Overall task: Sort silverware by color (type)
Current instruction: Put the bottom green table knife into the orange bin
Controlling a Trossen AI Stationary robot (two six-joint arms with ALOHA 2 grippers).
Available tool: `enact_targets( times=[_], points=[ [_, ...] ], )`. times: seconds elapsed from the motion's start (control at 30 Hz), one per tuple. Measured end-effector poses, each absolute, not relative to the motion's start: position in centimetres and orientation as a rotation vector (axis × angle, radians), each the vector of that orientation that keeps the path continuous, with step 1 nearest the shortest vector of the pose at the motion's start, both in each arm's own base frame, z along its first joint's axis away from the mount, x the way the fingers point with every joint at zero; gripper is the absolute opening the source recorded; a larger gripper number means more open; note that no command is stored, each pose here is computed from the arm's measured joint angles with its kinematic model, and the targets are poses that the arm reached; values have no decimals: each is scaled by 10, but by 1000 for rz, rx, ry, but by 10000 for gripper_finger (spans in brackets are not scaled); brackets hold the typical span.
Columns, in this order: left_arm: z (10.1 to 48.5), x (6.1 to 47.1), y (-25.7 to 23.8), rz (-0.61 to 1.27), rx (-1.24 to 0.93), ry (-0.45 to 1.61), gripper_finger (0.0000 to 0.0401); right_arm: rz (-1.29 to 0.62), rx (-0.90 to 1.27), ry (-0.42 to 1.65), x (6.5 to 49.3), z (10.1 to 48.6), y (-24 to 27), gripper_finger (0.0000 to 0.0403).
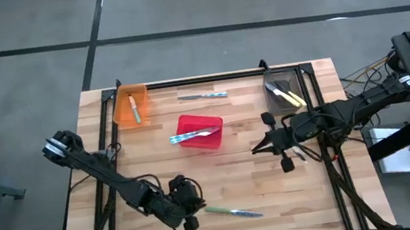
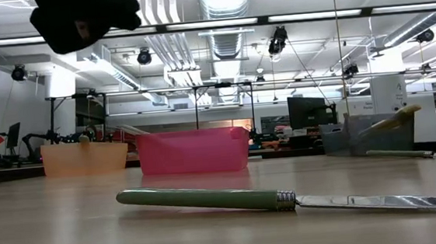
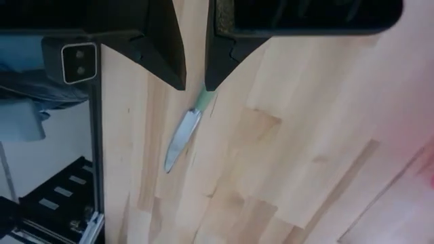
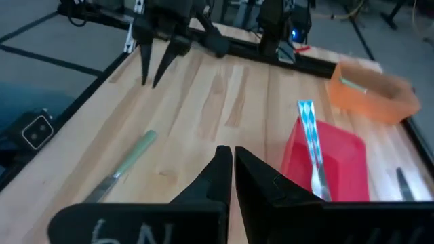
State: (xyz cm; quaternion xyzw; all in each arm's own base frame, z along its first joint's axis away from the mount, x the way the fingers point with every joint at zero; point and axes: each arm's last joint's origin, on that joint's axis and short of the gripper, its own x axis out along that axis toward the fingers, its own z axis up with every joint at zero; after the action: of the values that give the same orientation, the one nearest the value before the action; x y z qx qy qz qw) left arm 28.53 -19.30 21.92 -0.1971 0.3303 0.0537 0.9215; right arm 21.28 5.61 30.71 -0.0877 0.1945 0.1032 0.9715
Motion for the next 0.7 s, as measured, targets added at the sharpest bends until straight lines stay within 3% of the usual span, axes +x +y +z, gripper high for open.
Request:
enact_targets(
  times=[0.37, 0.7],
  points=[
    [186, 319, -196, 116, -392, 587, 37, 222, -241, 378, 215, 307, 57, 9],
    [172, 331, -194, 42, -238, 581, 37, 227, -273, 367, 214, 309, 56, 9]
  ],
)
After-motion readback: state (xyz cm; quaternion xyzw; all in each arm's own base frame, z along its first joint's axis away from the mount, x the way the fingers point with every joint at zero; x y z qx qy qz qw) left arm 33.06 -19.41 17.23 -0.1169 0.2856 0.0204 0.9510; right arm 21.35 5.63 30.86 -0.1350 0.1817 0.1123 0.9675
